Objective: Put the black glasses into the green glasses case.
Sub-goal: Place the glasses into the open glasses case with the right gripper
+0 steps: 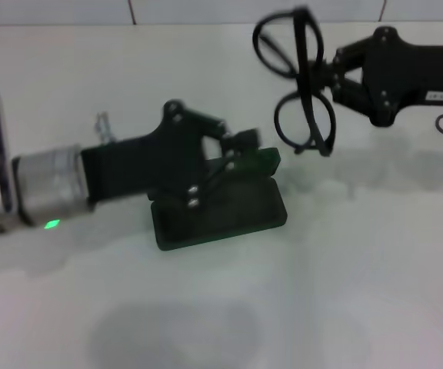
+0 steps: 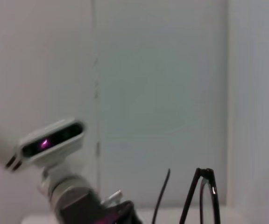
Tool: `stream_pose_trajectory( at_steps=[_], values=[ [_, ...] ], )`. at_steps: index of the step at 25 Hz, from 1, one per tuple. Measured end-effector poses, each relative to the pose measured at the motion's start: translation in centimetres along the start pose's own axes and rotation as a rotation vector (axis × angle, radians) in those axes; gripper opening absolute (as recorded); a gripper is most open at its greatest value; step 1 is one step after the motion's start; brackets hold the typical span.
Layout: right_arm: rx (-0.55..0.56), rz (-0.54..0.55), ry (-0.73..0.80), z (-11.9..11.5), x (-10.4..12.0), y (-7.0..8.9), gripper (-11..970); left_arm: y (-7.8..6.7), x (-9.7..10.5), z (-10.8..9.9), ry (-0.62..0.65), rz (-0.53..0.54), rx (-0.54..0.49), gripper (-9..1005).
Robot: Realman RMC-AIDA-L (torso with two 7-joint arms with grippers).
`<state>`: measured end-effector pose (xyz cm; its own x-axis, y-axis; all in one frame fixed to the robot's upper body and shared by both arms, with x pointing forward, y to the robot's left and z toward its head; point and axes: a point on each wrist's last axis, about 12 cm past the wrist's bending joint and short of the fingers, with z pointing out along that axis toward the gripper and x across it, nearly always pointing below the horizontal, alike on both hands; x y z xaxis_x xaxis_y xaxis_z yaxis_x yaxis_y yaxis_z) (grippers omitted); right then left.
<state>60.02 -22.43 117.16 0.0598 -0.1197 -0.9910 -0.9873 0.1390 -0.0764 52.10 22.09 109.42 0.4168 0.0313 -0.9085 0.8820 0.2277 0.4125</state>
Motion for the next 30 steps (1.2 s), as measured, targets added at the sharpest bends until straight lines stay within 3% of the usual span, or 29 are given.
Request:
stream_pose_trajectory(
  at_steps=[11,18,22,30],
  values=[
    [-0.190,-0.143,0.284,3.4,-3.8,-1.5,75,-5.5,3.1,-7.7,0.255,-0.331,-0.098,31],
    [-0.298,-0.228,0.446,7.5,-3.9,-1.1,79,-6.1,4.4,-9.6,0.398,-0.370,-0.158,32],
    [-0.333,-0.275,0.520,9.6,-3.3,-0.6,82,-6.1,4.1,-10.7,0.404,-0.372,-0.204,32],
    [-0.328,-0.353,0.644,12.2,-1.9,-0.1,88,-5.7,3.6,-11.2,0.394,-0.403,-0.199,33]
  ],
)
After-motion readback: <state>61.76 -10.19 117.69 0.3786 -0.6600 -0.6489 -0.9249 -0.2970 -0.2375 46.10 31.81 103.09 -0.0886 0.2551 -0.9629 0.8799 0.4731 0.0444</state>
